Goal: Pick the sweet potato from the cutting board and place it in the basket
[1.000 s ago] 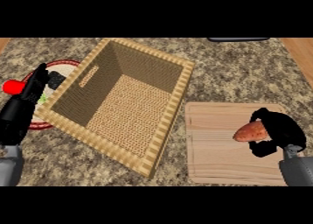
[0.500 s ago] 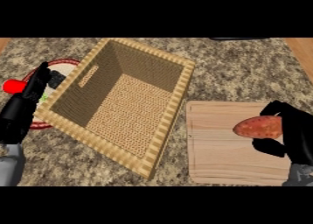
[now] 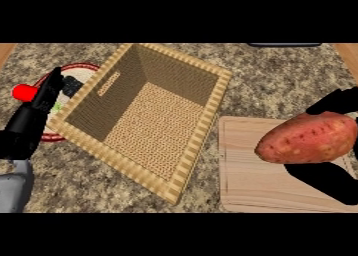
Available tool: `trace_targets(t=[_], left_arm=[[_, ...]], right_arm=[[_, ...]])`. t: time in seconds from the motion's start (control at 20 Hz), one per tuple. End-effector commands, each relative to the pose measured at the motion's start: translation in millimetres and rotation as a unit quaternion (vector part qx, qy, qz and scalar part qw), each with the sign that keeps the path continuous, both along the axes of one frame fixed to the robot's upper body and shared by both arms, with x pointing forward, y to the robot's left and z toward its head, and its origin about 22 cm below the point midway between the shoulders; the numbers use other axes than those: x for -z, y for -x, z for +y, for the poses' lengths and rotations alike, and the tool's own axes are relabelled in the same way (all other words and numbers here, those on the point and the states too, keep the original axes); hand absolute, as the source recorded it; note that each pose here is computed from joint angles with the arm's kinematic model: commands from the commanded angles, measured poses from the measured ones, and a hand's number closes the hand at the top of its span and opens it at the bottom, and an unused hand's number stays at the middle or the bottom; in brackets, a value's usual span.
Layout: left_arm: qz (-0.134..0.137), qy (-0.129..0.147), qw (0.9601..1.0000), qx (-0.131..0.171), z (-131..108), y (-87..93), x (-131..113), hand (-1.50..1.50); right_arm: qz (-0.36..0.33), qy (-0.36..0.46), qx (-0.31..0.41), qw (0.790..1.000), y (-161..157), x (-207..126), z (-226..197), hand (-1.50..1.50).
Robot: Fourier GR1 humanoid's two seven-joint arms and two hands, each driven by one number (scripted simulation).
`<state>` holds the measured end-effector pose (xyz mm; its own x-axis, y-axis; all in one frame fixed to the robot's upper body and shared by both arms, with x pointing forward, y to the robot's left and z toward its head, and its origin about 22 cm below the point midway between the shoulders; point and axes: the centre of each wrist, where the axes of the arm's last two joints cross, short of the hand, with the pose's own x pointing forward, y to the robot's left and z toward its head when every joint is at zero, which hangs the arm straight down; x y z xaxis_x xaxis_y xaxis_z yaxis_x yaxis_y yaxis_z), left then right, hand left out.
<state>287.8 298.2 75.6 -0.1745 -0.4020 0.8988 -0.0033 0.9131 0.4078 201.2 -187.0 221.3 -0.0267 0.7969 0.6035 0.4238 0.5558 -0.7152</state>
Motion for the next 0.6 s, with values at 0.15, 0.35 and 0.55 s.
trace_targets(t=[0.15,0.35,0.55], left_arm=[[-0.001,-0.008,0.9999,0.01,-11,-5.7,9,0.0],[-0.006,0.002,0.9998,0.02,-14,-1.5,15,0.0],[-0.003,-0.004,0.9999,0.012,-5,-3.7,3,0.0]], right_arm=[[-0.005,-0.016,-0.072,0.997,4,-75,56,1.5],[0.019,-0.022,-0.079,0.996,-19,-106,93,1.5],[0.04,-0.027,-0.091,0.995,-36,-126,122,1.5]])
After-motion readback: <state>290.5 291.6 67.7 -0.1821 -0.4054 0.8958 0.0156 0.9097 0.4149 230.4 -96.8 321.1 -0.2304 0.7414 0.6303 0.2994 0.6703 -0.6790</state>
